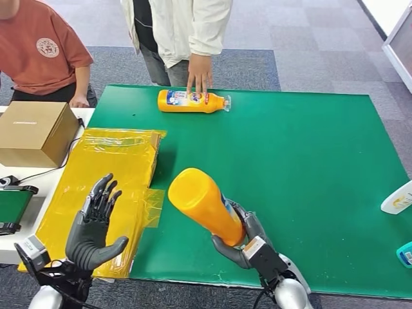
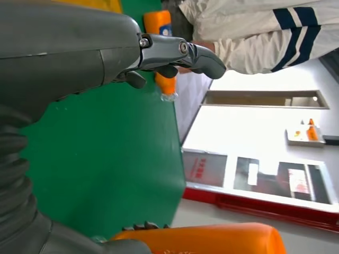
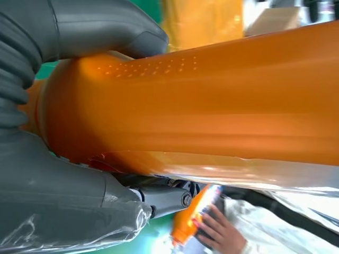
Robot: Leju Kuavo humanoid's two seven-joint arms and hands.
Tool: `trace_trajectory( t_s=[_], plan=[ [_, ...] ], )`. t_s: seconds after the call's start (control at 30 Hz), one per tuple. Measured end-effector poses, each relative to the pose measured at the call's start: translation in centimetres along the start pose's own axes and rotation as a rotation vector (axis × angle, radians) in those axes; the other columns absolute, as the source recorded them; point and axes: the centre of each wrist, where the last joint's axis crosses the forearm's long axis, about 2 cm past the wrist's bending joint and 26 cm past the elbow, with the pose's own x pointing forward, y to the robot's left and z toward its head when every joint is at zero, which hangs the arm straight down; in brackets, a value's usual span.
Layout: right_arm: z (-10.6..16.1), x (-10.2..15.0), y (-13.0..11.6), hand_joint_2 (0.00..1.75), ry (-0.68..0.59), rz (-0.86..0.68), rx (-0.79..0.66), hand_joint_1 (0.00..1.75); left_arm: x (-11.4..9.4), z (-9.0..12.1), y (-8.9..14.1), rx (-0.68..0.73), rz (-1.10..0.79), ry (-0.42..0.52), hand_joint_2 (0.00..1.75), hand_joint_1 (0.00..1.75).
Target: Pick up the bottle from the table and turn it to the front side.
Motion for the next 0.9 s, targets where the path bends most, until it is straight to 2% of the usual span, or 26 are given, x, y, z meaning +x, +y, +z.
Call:
trace_trajectory(
  t_s=[0.23,0.43,0.67,0.9],
  plan=[
    [-1.5,1.0,0.0,1.75,-0.063,0.010,-0.022,1.75,-1.5,-2.4,-2.1,-0.080,0.197,0.000,1.75,0.00],
    [-2.9,1.7,1.1,1.75,-0.115,0.155,0.030,1.75,-2.9,-4.1,-3.3,-0.208,0.297,0.075,1.75,0.00],
    [-4.9,2.0,3.0,1.75,-0.156,0.308,0.082,1.75,-4.5,-5.4,-4.0,-0.329,0.285,0.176,1.75,0.00],
    [-5.8,1.8,4.5,1.75,-0.174,0.537,0.115,1.75,-5.3,-5.7,-3.0,-0.346,0.223,0.253,1.75,0.00]
  ],
)
